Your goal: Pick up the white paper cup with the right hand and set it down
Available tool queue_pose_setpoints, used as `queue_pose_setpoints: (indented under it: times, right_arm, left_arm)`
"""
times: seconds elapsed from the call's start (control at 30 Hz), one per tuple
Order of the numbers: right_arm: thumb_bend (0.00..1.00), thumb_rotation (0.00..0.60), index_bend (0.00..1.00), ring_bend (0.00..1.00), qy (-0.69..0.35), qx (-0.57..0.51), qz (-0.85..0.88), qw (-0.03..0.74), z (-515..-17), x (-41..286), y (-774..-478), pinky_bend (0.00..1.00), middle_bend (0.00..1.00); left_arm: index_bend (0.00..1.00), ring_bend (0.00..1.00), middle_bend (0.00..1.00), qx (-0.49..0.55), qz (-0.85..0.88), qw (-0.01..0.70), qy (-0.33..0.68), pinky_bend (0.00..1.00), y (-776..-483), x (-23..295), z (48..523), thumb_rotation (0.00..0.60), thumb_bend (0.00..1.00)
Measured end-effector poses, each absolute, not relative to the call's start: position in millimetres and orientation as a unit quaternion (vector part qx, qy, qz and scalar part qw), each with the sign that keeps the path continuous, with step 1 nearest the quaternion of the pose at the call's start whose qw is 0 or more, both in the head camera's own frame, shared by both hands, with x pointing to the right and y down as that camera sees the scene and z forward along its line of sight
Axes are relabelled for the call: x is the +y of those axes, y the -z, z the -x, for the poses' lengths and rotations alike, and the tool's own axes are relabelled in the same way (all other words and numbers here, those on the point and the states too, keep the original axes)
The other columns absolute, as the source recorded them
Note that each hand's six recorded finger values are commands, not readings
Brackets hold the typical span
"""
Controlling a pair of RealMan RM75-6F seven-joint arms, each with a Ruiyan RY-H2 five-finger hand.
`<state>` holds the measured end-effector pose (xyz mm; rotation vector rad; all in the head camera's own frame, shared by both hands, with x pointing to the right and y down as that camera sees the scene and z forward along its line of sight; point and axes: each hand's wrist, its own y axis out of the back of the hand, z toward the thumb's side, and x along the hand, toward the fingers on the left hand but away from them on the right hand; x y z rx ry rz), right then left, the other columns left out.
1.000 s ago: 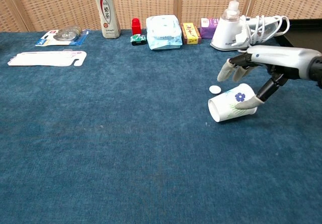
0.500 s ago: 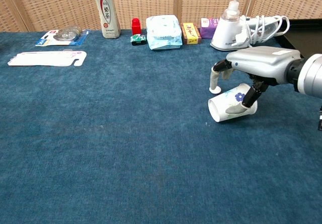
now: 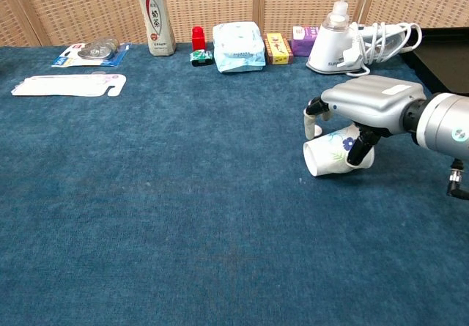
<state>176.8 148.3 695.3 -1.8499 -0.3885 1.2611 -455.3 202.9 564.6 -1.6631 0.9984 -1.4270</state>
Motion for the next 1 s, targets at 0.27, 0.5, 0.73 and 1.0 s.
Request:
queue_pose_setpoints:
  times: [0.27,0.5,0.73,1.0]
  right_arm:
    - [0.27,0.518,0.39,0.28,-0.501,-0.148,0.737,0.429,-170,150,-698,0.18,0.27]
    - [0.27,0.519,0.46,0.3,-0.502,-0.158,0.735,0.428,-167,149,-699,0.18,0.29]
    - [0.27,0.517,0.46,0.3,-0.496,-0.195,0.747,0.398,-170,141,-692,0.18,0.3]
    - [0.27,0.519,0.46,0.31,-0.459,-0.287,0.788,0.293,-172,121,-676,0.18,0.3]
  left_arm:
    - [0.37,0.27,0.41,0.386,0.645,0.355,0.556,0.26,-566,204,457,0.6,0.2]
    - [0.37,0.27,0.41,0.388,0.643,0.354,0.557,0.26,-566,205,460,0.6,0.2]
    - [0.37,0.27,0.41,0.388,0.643,0.353,0.557,0.26,-567,205,461,0.6,0.2]
    - [0.37,0.27,0.41,0.387,0.643,0.356,0.556,0.26,-567,204,459,0.6,0.2]
